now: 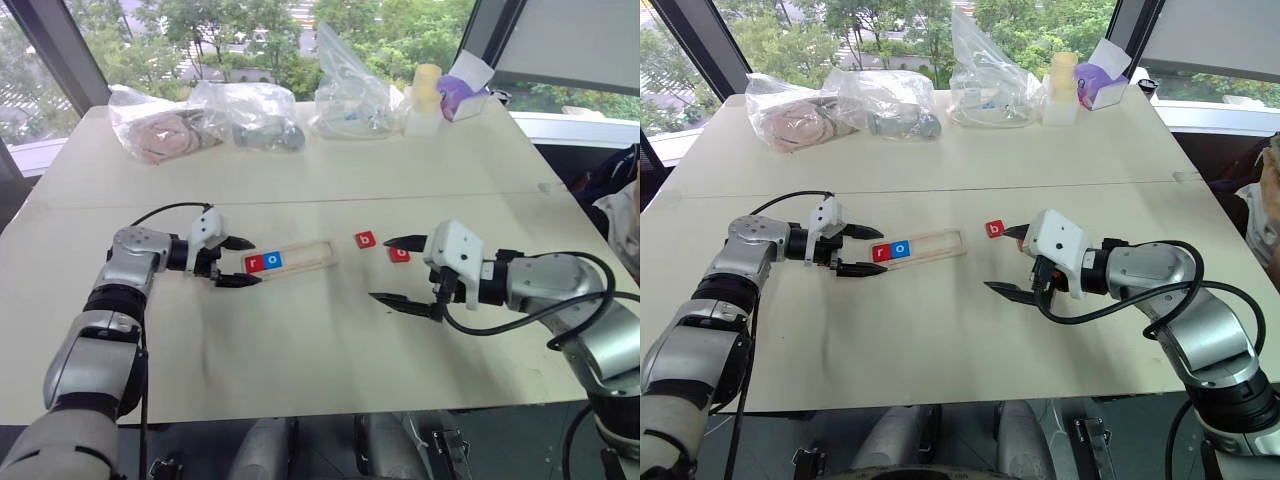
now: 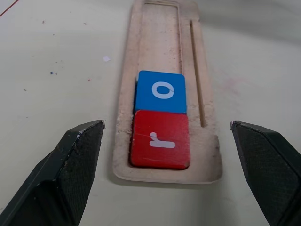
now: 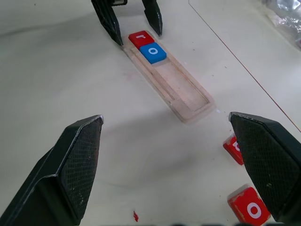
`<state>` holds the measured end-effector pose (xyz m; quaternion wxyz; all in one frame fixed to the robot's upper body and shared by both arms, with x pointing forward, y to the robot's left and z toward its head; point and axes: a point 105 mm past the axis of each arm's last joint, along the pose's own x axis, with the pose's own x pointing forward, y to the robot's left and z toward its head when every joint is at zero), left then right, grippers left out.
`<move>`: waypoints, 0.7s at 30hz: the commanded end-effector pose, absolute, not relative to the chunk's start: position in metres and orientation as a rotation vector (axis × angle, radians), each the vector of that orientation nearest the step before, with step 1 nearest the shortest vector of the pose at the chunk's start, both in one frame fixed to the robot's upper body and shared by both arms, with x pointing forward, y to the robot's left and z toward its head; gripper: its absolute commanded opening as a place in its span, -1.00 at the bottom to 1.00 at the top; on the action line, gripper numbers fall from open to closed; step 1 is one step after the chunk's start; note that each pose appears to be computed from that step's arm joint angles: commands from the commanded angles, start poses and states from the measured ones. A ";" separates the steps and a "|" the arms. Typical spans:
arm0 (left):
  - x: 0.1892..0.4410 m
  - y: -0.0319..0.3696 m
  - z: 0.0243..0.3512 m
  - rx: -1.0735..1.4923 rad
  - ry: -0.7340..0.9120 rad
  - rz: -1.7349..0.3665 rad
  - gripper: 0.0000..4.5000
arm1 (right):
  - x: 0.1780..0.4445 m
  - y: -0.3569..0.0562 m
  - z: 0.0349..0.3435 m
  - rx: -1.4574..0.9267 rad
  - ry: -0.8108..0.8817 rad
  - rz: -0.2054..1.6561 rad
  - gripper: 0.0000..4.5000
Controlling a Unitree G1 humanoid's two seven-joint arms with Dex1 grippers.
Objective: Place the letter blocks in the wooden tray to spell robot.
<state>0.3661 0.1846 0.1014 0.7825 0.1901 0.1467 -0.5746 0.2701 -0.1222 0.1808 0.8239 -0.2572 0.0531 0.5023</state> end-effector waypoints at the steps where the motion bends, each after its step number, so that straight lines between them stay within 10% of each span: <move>1: 0.370 0.186 0.107 0.445 0.290 -1.225 1.00 | 0.267 -0.122 0.194 -0.568 0.062 1.051 0.97; 21: 0.363 0.207 0.076 0.529 0.393 -1.157 1.00 | 0.266 -0.119 0.196 -0.570 0.053 1.056 0.97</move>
